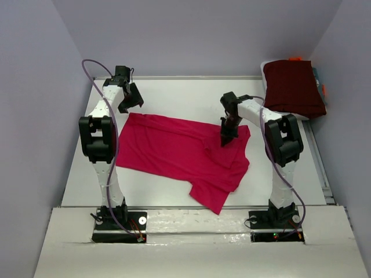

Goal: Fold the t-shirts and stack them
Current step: Fold the flattened tshirt in 1/3 of the way

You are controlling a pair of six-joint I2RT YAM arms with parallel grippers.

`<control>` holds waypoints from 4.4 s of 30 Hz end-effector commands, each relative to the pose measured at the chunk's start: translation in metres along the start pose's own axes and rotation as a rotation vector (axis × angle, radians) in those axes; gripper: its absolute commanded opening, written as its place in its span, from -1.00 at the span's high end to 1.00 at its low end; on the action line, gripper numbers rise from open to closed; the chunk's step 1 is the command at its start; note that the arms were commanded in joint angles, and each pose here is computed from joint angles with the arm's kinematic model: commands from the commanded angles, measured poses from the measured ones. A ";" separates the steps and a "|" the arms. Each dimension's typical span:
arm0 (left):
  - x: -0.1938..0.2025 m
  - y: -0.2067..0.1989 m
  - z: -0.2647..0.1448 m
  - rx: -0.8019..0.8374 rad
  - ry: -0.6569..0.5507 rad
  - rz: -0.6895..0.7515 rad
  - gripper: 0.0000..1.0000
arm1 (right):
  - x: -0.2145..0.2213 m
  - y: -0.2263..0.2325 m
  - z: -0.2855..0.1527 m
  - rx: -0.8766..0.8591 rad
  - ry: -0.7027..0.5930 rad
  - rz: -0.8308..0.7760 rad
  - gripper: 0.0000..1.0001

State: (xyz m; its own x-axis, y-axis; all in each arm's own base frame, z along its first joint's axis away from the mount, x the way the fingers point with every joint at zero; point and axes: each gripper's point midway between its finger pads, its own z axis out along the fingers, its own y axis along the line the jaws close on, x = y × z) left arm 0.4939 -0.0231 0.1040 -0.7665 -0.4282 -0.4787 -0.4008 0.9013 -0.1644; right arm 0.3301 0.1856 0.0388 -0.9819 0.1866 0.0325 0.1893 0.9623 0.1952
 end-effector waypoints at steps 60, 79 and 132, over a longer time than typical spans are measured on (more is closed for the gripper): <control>0.039 0.019 0.022 -0.105 0.109 0.060 0.59 | -0.063 -0.064 0.018 0.108 -0.084 0.224 0.79; 0.035 0.017 -0.006 -0.099 0.075 0.054 0.89 | -0.062 -0.064 0.025 0.109 -0.064 0.220 0.80; 0.039 0.035 -0.025 -0.186 -0.002 0.035 -0.63 | -0.059 -0.068 0.037 0.120 -0.035 0.201 0.81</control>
State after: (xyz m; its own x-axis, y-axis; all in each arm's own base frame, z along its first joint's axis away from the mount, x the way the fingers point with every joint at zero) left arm 0.4305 -0.0191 0.0835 -0.7988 -0.4167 -0.4340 -0.4529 0.8913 -0.0222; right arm 0.3849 0.1231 0.0202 -0.9183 0.3953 -0.0204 0.3896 0.9118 0.1298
